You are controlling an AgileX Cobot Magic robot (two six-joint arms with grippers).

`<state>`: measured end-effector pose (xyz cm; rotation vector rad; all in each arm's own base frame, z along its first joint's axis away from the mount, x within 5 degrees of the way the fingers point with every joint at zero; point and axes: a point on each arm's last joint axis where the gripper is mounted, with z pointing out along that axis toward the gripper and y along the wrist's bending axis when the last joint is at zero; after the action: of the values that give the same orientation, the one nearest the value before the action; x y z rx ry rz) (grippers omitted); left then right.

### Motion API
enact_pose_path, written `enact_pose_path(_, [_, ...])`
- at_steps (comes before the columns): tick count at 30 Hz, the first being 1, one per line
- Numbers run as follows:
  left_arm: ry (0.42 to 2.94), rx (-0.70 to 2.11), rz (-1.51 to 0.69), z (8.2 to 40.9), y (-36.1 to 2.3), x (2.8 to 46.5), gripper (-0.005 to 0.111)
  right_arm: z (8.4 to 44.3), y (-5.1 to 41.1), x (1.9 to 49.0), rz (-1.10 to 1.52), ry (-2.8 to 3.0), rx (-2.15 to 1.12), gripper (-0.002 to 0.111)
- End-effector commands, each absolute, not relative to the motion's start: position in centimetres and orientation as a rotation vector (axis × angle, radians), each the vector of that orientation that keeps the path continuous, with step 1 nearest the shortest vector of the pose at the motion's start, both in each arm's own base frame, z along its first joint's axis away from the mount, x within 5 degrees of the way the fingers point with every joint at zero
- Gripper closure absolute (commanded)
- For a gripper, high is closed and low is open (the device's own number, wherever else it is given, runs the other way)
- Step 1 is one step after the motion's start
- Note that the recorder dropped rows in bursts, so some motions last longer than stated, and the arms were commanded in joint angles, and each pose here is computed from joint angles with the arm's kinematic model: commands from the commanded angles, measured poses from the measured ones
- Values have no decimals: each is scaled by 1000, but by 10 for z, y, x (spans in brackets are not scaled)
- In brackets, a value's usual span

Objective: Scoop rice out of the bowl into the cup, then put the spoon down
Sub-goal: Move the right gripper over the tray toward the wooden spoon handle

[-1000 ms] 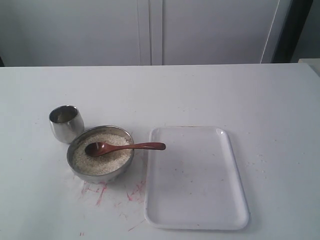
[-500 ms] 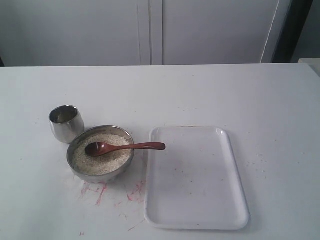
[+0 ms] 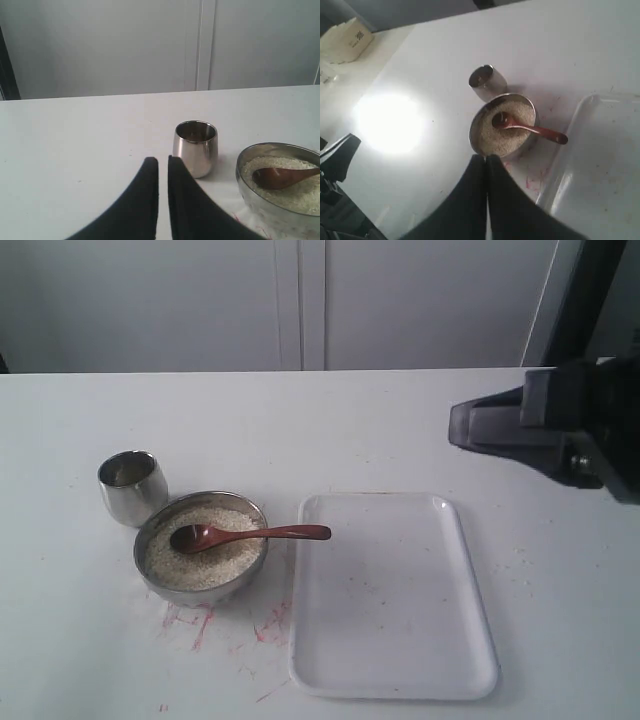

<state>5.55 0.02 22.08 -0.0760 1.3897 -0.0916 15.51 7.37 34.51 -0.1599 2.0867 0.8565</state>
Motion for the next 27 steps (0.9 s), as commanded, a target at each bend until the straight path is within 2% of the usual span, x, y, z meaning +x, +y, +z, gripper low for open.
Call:
enact_pose_path(1, [1378,-73,-104,223,0,55,92,325,77,164,864,2183,-161,108])
enact_pose_path(15, [1378,-69,-110,223,-1,55,92,264,83,206,869,2397,-59,108])
enact_pose_path(21, [1378,-69,-110,223,-1,55,92,248,92,224,959,2388,-54,108])
enact_pose_path(25, [1378,-69,-110,223,-1,55,92,223,95,242,985,2419,7,108])
enact_pose_path(27, [1378,-69,-110,223,-1,55,92,211,95,249,977,2458,61,103])
